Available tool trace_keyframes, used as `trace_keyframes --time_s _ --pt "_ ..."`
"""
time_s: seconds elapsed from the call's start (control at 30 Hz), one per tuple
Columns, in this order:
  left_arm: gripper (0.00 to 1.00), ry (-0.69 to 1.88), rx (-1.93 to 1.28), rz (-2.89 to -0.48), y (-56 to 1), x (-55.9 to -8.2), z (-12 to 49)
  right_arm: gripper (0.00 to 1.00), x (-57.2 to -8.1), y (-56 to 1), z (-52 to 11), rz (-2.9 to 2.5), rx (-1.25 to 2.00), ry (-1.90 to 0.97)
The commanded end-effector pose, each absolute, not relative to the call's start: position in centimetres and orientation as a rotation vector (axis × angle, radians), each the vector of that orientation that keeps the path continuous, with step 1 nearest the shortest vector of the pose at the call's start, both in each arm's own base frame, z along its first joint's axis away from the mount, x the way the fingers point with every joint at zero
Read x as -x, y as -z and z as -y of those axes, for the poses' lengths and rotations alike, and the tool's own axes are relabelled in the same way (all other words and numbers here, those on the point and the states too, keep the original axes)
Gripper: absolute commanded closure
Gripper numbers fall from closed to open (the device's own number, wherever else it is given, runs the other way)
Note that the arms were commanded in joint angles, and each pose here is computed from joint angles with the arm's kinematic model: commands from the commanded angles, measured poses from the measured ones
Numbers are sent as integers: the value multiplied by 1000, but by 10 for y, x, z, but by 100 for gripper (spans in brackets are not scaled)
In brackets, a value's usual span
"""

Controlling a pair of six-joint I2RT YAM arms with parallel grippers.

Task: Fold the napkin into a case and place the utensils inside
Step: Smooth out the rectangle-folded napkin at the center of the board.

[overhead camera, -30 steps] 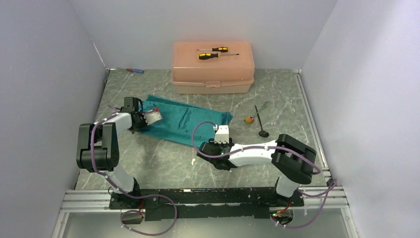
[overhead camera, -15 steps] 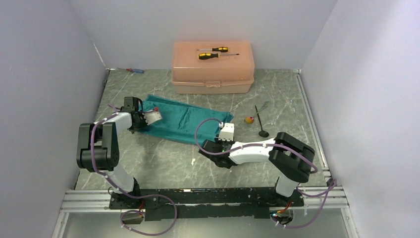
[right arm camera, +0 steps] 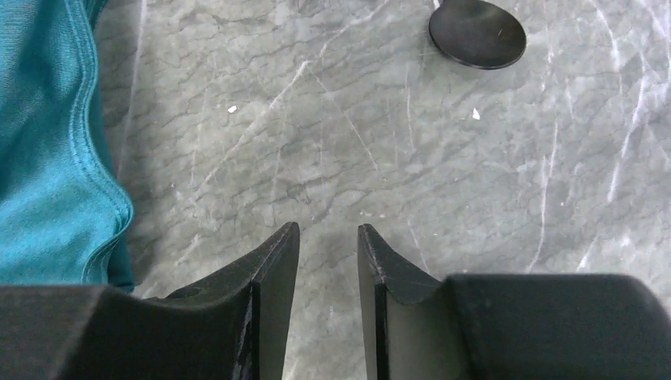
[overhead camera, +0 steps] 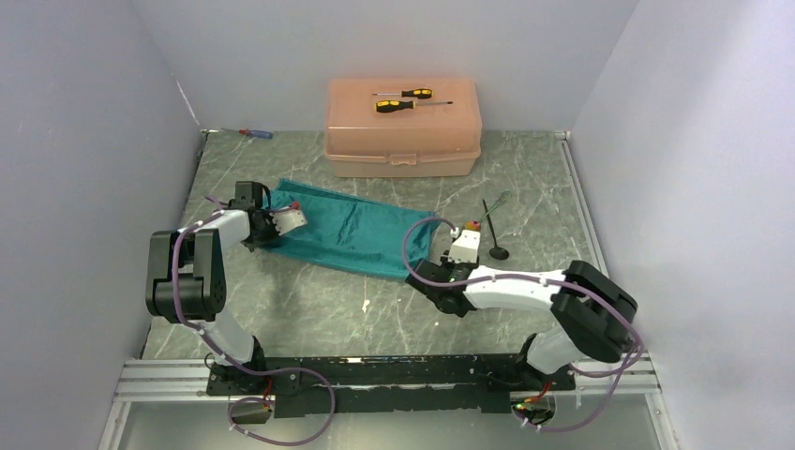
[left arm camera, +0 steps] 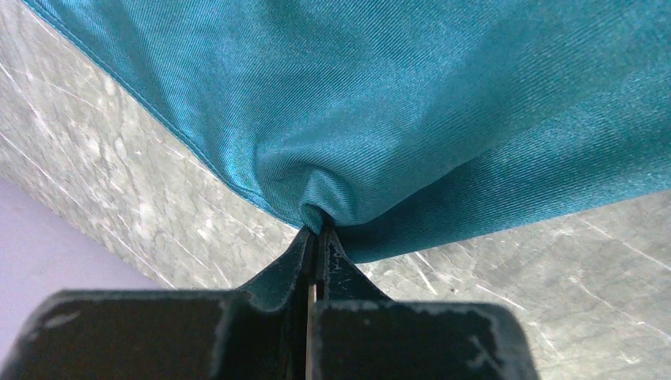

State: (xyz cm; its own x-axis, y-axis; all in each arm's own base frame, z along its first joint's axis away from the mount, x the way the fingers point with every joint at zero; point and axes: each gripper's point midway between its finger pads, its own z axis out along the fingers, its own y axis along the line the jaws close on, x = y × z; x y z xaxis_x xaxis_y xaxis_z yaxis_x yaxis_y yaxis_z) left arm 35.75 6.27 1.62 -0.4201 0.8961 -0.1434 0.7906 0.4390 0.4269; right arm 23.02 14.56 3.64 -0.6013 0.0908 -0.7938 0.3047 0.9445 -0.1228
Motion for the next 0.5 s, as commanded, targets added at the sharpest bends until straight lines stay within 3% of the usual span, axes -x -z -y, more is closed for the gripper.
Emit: trace_keyframes --time_s 0.0,0.27,0.47 --pt "97 -203 -1477 -2522 21 -309 -54 61 -232 -58 -158 -2175 -246 191" --pt "97 -96 -1426 -2530 -3 -303 -41 36 -220 -83 -262 -2237 68 -494" --pt "97 -49 -1427 -2529 -15 -296 -37 33 -220 -64 -264 -2327 36 -473"
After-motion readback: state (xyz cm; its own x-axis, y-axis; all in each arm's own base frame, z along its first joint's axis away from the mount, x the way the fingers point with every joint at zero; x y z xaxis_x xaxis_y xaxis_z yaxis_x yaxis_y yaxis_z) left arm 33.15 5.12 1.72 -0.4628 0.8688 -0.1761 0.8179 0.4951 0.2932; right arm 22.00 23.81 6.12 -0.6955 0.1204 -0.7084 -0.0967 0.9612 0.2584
